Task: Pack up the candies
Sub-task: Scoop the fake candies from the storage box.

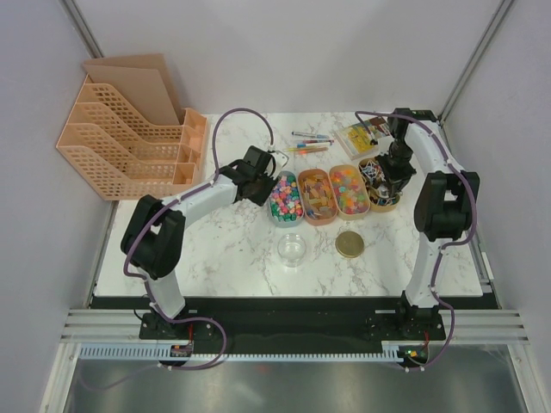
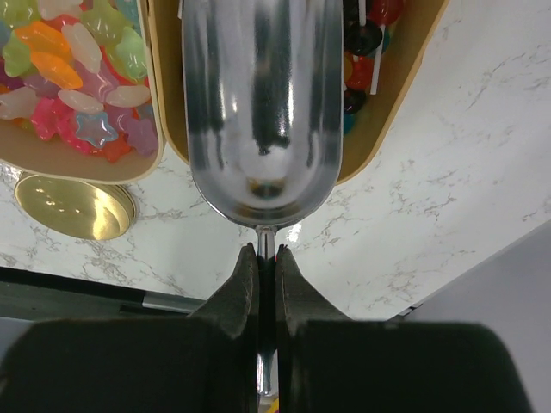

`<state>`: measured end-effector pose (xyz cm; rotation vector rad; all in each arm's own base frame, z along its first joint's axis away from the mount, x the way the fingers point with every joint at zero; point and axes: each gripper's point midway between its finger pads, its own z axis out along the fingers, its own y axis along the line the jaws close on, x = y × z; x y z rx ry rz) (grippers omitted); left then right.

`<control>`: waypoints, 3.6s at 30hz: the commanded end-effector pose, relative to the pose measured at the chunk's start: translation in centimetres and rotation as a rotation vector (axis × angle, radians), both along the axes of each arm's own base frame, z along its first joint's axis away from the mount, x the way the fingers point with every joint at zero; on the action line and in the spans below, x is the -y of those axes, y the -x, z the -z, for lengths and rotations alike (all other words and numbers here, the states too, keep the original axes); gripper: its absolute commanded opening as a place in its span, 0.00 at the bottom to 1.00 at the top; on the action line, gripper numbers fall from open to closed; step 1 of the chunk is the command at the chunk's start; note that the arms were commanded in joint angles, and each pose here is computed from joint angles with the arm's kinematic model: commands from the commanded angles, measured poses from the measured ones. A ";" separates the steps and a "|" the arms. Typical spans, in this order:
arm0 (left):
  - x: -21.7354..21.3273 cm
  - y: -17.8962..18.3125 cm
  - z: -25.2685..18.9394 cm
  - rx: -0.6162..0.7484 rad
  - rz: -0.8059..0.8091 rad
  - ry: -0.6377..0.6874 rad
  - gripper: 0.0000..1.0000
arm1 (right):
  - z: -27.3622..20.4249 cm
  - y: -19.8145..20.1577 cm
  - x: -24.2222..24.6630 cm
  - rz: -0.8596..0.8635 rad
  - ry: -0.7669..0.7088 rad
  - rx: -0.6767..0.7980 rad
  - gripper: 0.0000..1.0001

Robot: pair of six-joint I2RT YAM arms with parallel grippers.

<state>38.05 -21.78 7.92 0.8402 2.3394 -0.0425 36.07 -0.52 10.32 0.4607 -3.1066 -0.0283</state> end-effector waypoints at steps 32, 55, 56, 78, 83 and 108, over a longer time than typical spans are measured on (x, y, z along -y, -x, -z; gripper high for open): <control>0.1 -0.8 0.2 0.023 -0.004 -0.014 0.49 | 6.3 -1.5 -3.4 -0.022 -0.122 -0.130 0.00; -1.0 0.1 -1.2 0.059 0.015 -0.032 0.49 | 6.6 -3.4 -3.4 0.090 -0.092 -0.025 0.00; -1.0 0.1 -1.3 0.060 0.013 -0.031 0.49 | 6.7 -3.4 -3.4 0.088 -0.092 -0.022 0.00; -3.0 0.2 -1.9 0.158 0.001 -0.073 0.64 | 6.5 -2.5 -2.9 0.103 -0.100 0.227 0.00; -3.1 -0.4 -2.6 0.188 -0.018 -0.076 0.77 | 5.1 -2.0 -3.0 0.102 -0.121 0.298 0.00; -11.1 -2.5 -13.4 0.252 -0.245 0.160 0.97 | -6.6 6.1 -6.7 -0.851 0.030 0.263 0.00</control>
